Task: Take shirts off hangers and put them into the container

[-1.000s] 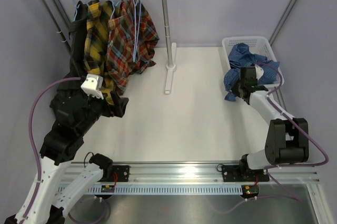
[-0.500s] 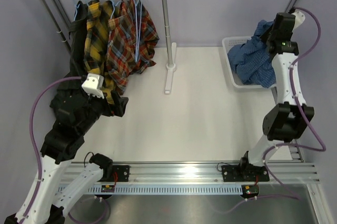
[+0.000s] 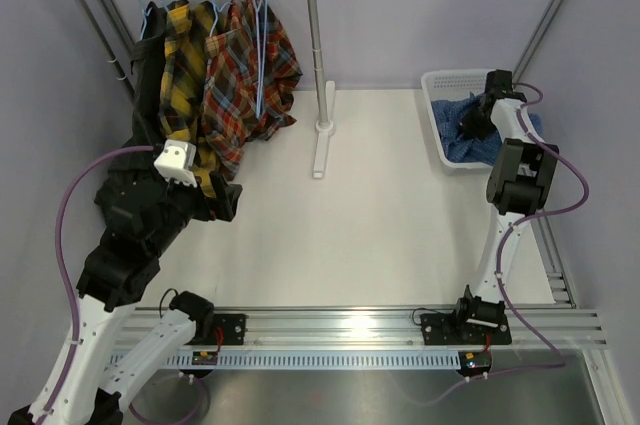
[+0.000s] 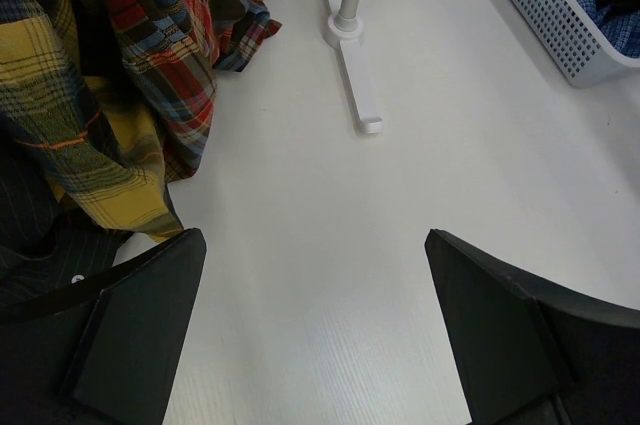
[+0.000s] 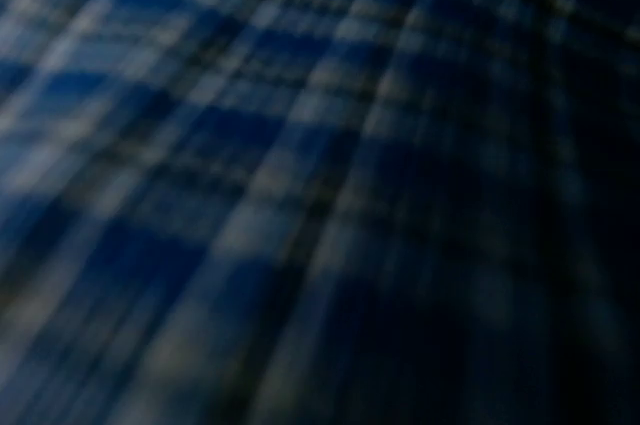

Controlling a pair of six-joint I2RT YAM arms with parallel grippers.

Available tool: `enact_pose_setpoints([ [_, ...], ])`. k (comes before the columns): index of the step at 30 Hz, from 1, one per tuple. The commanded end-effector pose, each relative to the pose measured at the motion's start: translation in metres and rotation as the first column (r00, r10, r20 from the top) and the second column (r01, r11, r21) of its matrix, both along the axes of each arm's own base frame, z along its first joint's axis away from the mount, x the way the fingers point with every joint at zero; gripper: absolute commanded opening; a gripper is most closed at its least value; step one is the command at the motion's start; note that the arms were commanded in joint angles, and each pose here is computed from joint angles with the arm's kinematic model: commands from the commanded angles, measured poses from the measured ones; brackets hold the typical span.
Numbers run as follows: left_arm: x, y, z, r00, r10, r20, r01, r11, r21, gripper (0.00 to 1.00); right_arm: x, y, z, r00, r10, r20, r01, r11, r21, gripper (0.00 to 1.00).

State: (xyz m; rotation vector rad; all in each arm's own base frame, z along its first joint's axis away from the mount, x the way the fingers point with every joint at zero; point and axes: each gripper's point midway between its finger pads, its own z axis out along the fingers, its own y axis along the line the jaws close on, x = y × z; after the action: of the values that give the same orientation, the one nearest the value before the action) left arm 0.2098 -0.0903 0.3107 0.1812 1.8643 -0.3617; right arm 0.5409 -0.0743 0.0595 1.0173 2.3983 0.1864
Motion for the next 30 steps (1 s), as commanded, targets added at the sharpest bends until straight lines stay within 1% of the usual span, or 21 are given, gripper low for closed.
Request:
enact_pose_setpoints([
  [1,0.000,-0.001,0.009,1.000,-0.003,0.028,0.003,1.000,-0.012,0.99,-0.023,0.025,-0.006,0.995,0.037,-0.088,-0.025,0.990,0.136,0.00],
  [2,0.000,-0.001,0.010,1.000,-0.004,0.031,0.005,1.000,-0.014,0.99,-0.024,0.025,-0.007,0.995,0.043,-0.091,-0.031,0.991,0.132,0.00],
  [4,-0.001,-0.001,0.013,0.999,-0.007,0.040,0.007,1.000,-0.015,0.99,-0.022,0.021,0.010,0.997,0.057,-0.049,-0.052,0.994,0.096,0.06],
  [5,-0.002,0.000,0.014,0.999,-0.006,0.045,0.007,1.000,-0.012,0.99,-0.021,0.020,0.035,0.998,0.063,0.004,-0.063,0.995,0.073,0.11],
  [6,-0.002,0.000,0.016,0.999,-0.006,0.049,0.007,1.000,-0.014,0.99,-0.020,0.019,0.050,0.997,0.072,0.042,-0.074,0.996,0.056,0.16],
  [7,-0.002,0.000,0.017,0.999,-0.008,0.052,0.009,1.000,-0.014,0.99,-0.016,0.017,0.070,0.992,0.089,0.094,-0.092,0.995,0.027,0.31],
  [8,-0.003,0.000,0.020,0.998,-0.008,0.059,0.009,1.000,-0.017,0.99,-0.016,0.015,0.085,0.988,0.096,0.125,-0.097,0.995,0.000,0.39],
  [9,-0.003,-0.001,0.021,0.998,-0.012,0.060,0.013,1.000,-0.020,0.99,-0.016,0.013,0.120,0.976,0.106,0.193,-0.101,0.994,-0.034,0.45],
  [10,-0.002,-0.001,0.022,0.998,-0.013,0.058,0.014,1.000,-0.020,0.99,-0.017,0.012,0.139,0.965,0.129,0.226,-0.117,0.991,-0.066,0.57],
  [11,-0.002,-0.001,0.025,0.998,-0.013,0.064,0.015,1.000,-0.022,0.99,-0.018,0.010,0.154,0.957,0.135,0.255,-0.115,0.989,-0.091,0.62],
  [12,-0.002,-0.002,0.027,0.998,-0.016,0.065,0.018,1.000,-0.023,0.99,-0.023,0.010,0.183,0.941,0.145,0.307,-0.114,0.986,-0.118,0.68],
  [15,0.000,-0.005,0.029,0.998,-0.027,0.064,0.029,0.999,-0.022,0.99,-0.035,0.005,0.223,0.915,0.164,0.369,-0.099,0.977,-0.190,0.83],
  [16,0.001,-0.006,0.029,0.998,-0.029,0.060,0.031,0.999,-0.019,0.99,-0.039,0.003,0.231,0.911,0.159,0.380,-0.084,0.975,-0.208,0.83],
  [17,0.002,-0.007,0.028,0.998,-0.035,0.055,0.036,0.999,-0.015,0.99,-0.048,-0.006,0.237,0.916,0.129,0.380,-0.035,0.969,-0.243,0.87],
  [18,0.003,-0.007,0.029,0.998,-0.035,0.055,0.036,0.999,-0.014,0.99,-0.051,-0.015,0.240,0.918,0.103,0.383,0.004,0.963,-0.268,0.88],
  [19,0.004,-0.008,0.029,0.998,-0.037,0.052,0.037,0.999,-0.013,0.99,-0.056,-0.023,0.239,0.925,0.070,0.375,0.046,0.955,-0.292,0.89],
  [20,0.006,-0.009,0.028,0.998,-0.042,0.047,0.042,0.999,-0.009,0.99,-0.064,-0.040,0.235,0.936,0.006,0.353,0.122,0.933,-0.340,0.93],
  [21,0.006,-0.010,0.030,0.998,-0.043,0.048,0.044,0.999,-0.010,0.99,-0.067,-0.048,0.230,0.941,-0.021,0.338,0.148,0.923,-0.354,0.94],
  [25,0.009,-0.013,0.032,0.998,-0.051,0.043,0.051,0.999,-0.011,0.99,-0.072,-0.074,0.187,0.964,-0.117,0.240,0.195,0.924,-0.329,0.95],
  [26,0.010,-0.013,0.033,0.998,-0.050,0.041,0.050,0.999,-0.013,0.99,-0.070,-0.075,0.171,0.971,-0.124,0.205,0.187,0.928,-0.322,0.95],
  [30,0.012,-0.014,0.033,0.998,-0.051,0.036,0.051,0.999,-0.014,0.99,-0.067,-0.074,0.137,0.974,-0.166,0.154,0.205,0.937,-0.283,0.95],
])
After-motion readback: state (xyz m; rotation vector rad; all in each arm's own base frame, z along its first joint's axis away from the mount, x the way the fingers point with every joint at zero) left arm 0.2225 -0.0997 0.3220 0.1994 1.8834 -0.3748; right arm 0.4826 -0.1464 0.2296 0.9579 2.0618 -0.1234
